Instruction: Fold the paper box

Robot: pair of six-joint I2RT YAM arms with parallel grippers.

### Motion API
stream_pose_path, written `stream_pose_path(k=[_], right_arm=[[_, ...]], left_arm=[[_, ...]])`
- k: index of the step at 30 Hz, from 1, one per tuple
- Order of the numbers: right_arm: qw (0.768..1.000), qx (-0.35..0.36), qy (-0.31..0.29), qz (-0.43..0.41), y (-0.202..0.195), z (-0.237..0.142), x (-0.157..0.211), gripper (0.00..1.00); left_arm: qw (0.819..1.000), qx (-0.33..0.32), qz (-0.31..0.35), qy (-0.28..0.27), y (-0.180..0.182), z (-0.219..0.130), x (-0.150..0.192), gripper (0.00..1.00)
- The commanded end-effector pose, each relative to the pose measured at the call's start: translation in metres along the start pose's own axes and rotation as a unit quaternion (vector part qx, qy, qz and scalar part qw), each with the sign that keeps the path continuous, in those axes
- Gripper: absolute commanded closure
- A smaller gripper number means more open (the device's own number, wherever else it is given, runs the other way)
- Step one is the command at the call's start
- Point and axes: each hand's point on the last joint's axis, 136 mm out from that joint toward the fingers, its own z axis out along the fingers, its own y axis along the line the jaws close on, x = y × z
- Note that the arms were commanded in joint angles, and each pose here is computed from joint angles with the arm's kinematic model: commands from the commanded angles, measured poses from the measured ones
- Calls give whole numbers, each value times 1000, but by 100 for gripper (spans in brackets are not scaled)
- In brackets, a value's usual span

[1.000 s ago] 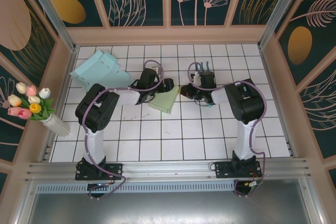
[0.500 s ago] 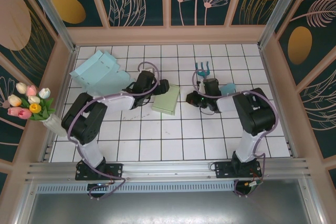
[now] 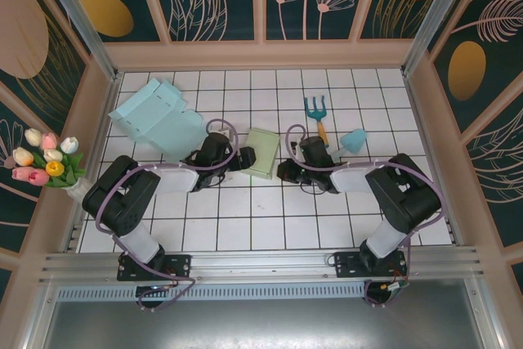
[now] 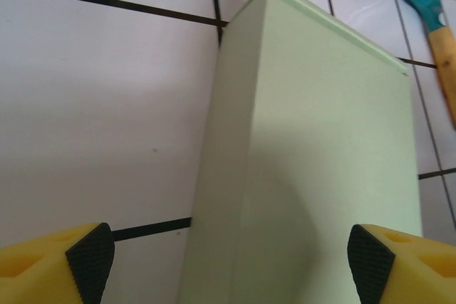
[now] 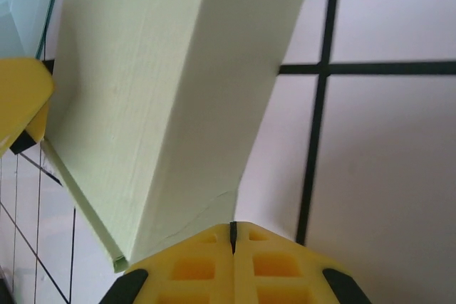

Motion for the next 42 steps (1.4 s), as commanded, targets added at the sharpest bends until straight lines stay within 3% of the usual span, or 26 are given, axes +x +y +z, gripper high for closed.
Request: stream_pose_path(k=[1,12,20,25,31,35,36,37,39,42], right_arm=[[1000,8,4,9,-4,9,9,100],[999,-34,18,21,9,22,17,100],[989,-149,5,26,73,21,20,100],[991,-130,-24,33,71,19,14,100],[997,-3,-73,19,25,3,7,99],[988,97,-116,-11,-5,-24,-5,90],[984,119,-132,-24,-9,-33,-11,85],[979,135,-148,-37,-11,-41,-17,73],[969,161,-179,-61,-14,-57,-32,52],[959,178,-198,-94,-15,-67,-59,44]], left_arm=[[999,42,-14,-8,-14,-1,-3,13],[994,99,-50,20,-30,-1,25,14],[982,166,-86,28,-70,-1,37,14],[995,77,-64,0,-45,9,21,13],[995,-39,-71,-59,12,0,-25,12],[989,-88,-64,-100,29,-21,-39,10],[988,-91,-64,-104,30,-26,-39,10],[988,-92,-67,-107,32,-30,-38,10],[989,-68,-77,-103,28,-35,-31,11],[990,22,-108,-89,5,-42,-16,12]])
